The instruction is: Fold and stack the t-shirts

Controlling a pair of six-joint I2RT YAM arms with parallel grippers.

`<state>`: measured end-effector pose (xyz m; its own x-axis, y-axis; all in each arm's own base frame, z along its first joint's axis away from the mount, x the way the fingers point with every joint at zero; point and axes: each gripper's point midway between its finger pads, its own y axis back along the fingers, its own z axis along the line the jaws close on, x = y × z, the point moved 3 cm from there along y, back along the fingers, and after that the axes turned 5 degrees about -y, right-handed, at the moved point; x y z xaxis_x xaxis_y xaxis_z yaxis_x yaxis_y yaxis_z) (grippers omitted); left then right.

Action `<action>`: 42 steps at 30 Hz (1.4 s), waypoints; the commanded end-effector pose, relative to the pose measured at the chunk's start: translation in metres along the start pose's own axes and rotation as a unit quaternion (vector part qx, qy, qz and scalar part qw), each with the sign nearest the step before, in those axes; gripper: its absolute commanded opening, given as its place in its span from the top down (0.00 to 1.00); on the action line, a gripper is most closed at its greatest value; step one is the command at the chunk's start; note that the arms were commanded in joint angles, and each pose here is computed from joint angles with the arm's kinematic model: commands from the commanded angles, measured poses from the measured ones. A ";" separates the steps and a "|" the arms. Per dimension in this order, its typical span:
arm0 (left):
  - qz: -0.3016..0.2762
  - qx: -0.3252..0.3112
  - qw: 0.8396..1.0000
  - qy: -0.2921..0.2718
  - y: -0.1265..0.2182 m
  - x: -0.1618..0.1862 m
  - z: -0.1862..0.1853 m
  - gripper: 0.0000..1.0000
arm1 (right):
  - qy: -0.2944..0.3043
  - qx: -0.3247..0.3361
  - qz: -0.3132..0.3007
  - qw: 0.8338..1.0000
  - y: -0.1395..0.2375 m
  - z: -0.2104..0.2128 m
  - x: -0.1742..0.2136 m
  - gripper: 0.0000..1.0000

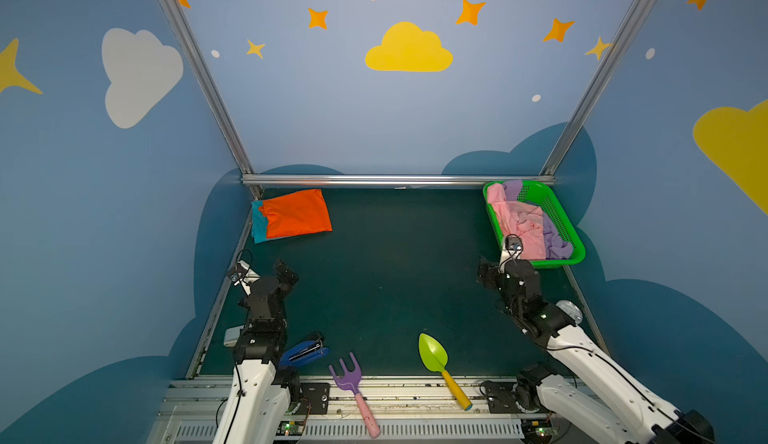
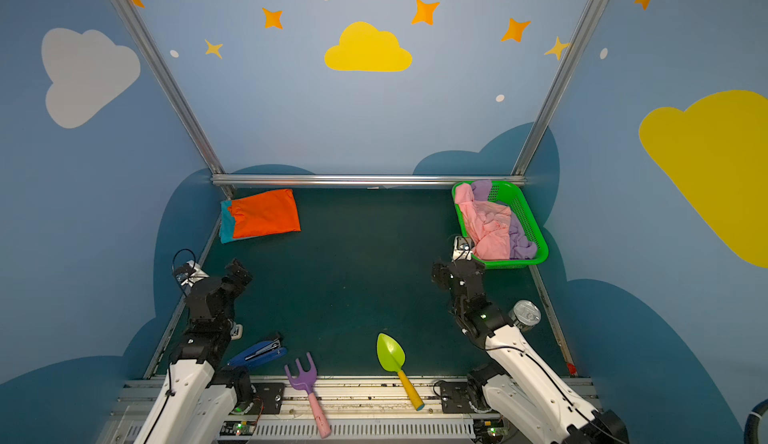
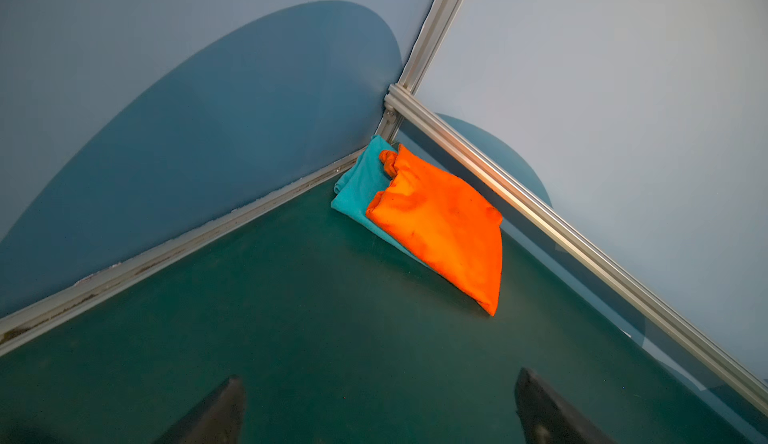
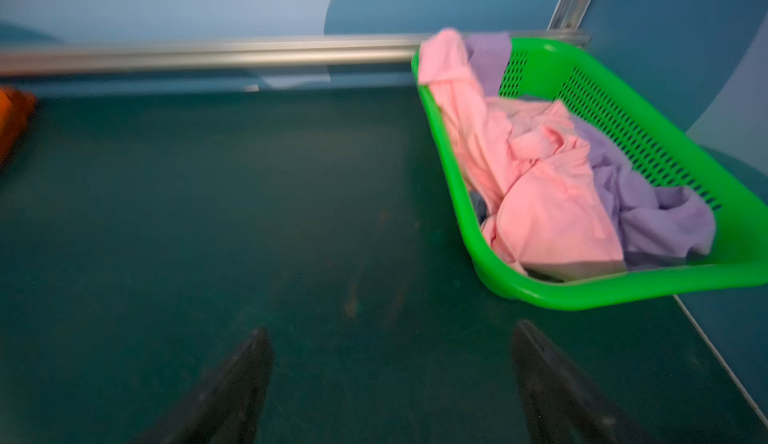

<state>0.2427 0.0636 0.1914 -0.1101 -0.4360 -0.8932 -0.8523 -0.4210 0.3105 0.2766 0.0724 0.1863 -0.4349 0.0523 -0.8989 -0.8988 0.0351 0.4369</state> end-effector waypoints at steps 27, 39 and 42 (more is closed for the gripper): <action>0.049 0.010 0.984 -0.171 -0.112 0.063 -0.034 0.00 | 0.024 0.005 0.024 0.999 -0.112 -0.047 0.029 0.10; 0.070 0.086 0.973 -0.204 -0.118 0.087 -0.052 0.00 | -0.037 -0.057 0.072 0.995 -0.120 -0.053 0.034 0.02; 0.070 0.084 0.973 -0.204 -0.118 0.086 -0.053 0.00 | -0.033 -0.051 0.073 0.995 -0.121 -0.052 0.034 0.01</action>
<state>0.3600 0.0361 0.0929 -0.3819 -0.1358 -0.9142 -0.8829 -0.2387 0.4043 0.3510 0.0114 0.0766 -0.6248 0.1322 -0.7695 -0.7796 -0.0522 0.6241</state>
